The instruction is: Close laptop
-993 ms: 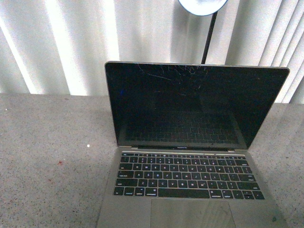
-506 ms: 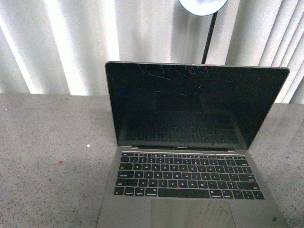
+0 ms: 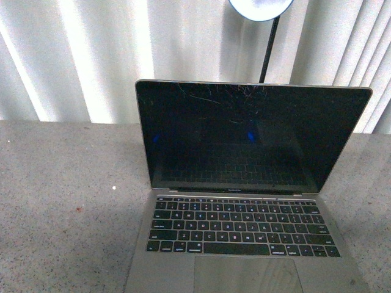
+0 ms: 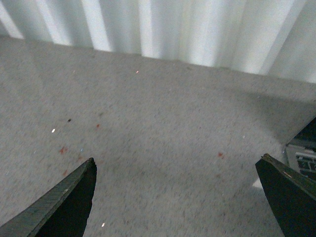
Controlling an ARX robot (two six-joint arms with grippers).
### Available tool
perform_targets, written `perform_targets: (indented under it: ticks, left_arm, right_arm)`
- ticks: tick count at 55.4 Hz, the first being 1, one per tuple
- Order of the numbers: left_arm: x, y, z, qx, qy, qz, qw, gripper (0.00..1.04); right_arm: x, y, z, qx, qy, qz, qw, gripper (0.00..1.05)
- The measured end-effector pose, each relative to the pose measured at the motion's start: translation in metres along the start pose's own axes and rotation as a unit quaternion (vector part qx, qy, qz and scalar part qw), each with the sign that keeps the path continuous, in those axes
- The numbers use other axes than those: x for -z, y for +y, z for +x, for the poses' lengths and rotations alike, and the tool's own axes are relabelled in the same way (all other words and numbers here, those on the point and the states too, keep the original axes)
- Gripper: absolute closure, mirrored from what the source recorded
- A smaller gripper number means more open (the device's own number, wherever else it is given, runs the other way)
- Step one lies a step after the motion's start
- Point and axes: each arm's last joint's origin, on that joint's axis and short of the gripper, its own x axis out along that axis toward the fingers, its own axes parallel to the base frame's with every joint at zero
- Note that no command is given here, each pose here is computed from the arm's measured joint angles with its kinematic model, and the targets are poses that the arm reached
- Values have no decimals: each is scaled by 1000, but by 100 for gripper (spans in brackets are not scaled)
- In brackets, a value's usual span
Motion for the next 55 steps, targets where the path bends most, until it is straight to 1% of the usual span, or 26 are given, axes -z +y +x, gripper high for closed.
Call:
perform_targets:
  ticks: [10,13,16,19,24,29,30,35,40,46,48,55]
  left_arm:
    - [-31,-13,43,59,-18,27,998,7]
    - [-38,-17,54,66,-20,37,997,7]
    - [-46,-21,67,82,-20,50,995,7]
    - [-55,-24,79,84,-25,64,994,7]
    - [-74,-33,108,98,-38,119,987,7]
    - [-93,-43,132,124,-56,174,975,7]
    - [-96,-46,136,135,-58,187,971,7]
    - [-108,-60,150,177,-60,248,951,7]
    - [-115,-74,159,210,-51,295,931,7]
    - [-120,-93,170,255,-35,357,898,7]
    - [-123,-100,175,266,-32,376,887,7]
    - [-134,-117,185,288,-30,419,860,7]
  right_arm:
    - [-16,-34,45,-7,-1,-25,1000,7]
    - [-18,-43,57,-13,5,-30,999,7]
    - [-20,-51,69,-19,7,-45,999,7]
    - [-22,-61,82,-28,10,-65,997,7]
    - [-28,-77,105,-40,1,-107,993,7]
    - [-34,-90,127,-74,-17,-149,986,7]
    - [-35,-91,129,-77,-18,-152,985,7]
    - [-35,-98,146,-102,-27,-210,972,7]
    - [-32,-103,161,-130,-18,-256,958,7]
    - [-29,-106,179,-171,-23,-298,939,7]
    - [-30,-106,185,-182,-30,-308,933,7]
    - [-35,-103,202,-202,-42,-325,923,7]
